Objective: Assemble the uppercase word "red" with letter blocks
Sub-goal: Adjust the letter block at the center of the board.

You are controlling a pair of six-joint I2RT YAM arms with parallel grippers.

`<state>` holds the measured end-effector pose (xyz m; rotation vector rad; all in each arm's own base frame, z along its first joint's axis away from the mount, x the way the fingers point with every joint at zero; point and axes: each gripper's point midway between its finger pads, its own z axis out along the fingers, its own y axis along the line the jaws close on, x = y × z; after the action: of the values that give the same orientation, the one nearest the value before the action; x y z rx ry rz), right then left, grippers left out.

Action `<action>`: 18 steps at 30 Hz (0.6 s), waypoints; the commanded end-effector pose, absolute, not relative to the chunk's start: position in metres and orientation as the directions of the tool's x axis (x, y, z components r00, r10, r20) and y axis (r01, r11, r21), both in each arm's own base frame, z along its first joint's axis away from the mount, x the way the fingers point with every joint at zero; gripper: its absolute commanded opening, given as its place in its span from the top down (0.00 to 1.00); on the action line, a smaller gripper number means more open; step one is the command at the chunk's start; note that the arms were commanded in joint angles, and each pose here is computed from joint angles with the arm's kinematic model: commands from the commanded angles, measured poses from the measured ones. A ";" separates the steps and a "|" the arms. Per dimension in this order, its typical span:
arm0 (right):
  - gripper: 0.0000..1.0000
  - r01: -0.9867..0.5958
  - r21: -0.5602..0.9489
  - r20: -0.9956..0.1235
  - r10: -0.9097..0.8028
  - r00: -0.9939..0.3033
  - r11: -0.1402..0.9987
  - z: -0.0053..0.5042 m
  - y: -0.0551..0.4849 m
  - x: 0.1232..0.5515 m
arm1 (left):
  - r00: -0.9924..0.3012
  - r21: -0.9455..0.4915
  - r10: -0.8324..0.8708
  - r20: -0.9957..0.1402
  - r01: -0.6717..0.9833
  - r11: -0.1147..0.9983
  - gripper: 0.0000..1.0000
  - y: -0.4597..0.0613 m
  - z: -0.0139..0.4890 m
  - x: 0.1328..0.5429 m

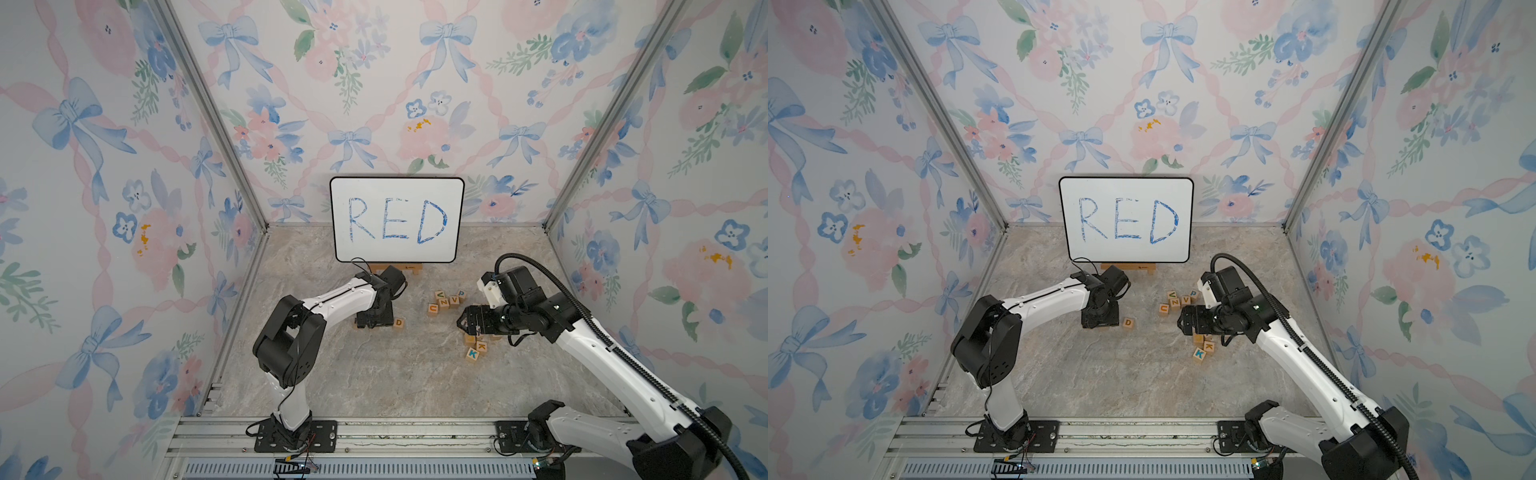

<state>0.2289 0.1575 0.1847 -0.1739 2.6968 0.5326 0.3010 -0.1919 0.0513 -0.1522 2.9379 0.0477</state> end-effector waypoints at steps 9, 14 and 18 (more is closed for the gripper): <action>0.03 -0.211 0.335 -0.393 -0.067 -0.917 0.918 0.190 0.159 0.228 | -0.984 0.020 -0.034 -0.173 -0.039 0.999 0.39 -0.209 0.029 0.308; 0.03 -0.205 0.337 -0.391 -0.062 -0.918 0.919 0.189 0.158 0.227 | -0.977 0.034 0.002 -0.213 -0.005 0.999 0.39 -0.214 0.035 0.313; 0.03 -0.203 0.338 -0.393 -0.058 -0.918 0.919 0.189 0.158 0.228 | -0.967 0.056 0.062 -0.249 0.050 0.997 0.38 -0.220 0.042 0.316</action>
<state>0.2284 0.1575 0.1842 -0.1786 2.7026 0.5291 0.3093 -0.2160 0.0334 0.0002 2.9337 0.0441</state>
